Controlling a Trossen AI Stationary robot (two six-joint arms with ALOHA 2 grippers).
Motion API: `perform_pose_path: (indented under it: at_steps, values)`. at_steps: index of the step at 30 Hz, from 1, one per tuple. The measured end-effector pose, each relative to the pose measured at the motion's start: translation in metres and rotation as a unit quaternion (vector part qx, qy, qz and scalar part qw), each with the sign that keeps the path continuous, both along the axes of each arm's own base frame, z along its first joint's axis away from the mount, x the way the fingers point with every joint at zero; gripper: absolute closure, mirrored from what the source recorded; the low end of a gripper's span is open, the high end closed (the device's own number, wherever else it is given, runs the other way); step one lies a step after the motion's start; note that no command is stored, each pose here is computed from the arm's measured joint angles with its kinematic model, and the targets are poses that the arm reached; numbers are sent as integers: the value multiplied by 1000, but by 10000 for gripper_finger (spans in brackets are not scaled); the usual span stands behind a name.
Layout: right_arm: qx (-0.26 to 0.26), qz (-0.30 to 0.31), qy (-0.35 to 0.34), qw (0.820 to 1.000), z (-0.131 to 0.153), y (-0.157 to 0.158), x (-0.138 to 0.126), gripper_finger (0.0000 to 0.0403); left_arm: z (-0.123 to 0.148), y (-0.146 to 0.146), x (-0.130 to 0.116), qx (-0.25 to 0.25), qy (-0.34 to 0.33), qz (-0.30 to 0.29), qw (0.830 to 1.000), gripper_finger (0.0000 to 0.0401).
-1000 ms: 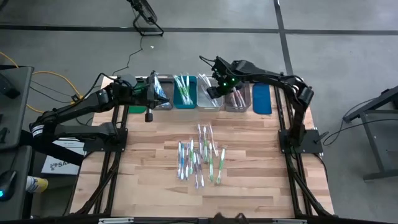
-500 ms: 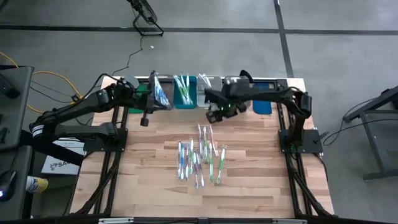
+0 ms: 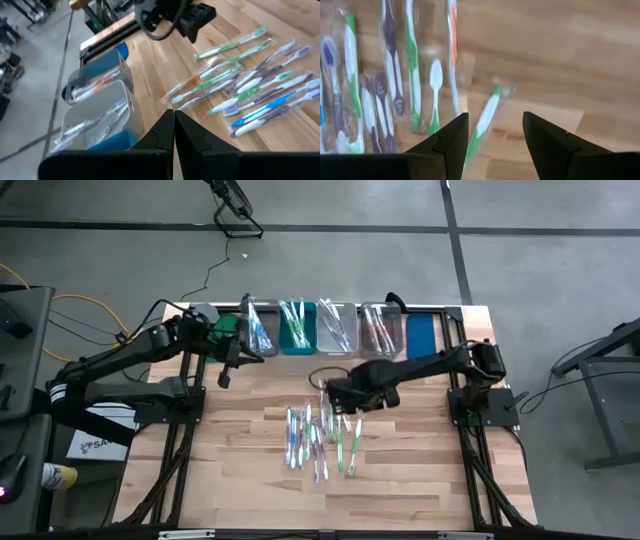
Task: Pick & Place Toothbrushes
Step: Put the green toothbrush into the blue bin
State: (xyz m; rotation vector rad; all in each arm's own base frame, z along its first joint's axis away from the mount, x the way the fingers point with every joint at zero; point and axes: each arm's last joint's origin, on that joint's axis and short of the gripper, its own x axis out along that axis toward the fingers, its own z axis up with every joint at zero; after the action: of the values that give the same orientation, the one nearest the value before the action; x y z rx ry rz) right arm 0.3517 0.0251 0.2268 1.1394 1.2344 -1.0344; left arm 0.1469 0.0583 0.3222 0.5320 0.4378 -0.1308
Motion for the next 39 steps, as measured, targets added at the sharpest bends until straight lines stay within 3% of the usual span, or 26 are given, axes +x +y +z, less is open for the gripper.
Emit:
perform_pose_path:
  at_steps: [11, 18, 32, 39]
  values:
    - [-6, -85, -5, 996, 0, 59, -8, 223, 6, -9, -17, 29, -13, -15, 999, 393]
    - [4, -112, -9, 994, -16, 85, -4, 223, 7, -14, -29, 29, -13, -15, 999, 393]
    - [26, -118, -22, 992, -54, 106, 15, 223, 8, -21, -44, 29, -15, -14, 999, 393]
    - [14, -127, 9, 992, -66, 107, 13, 223, 7, -21, -44, 27, -11, -13, 999, 393]
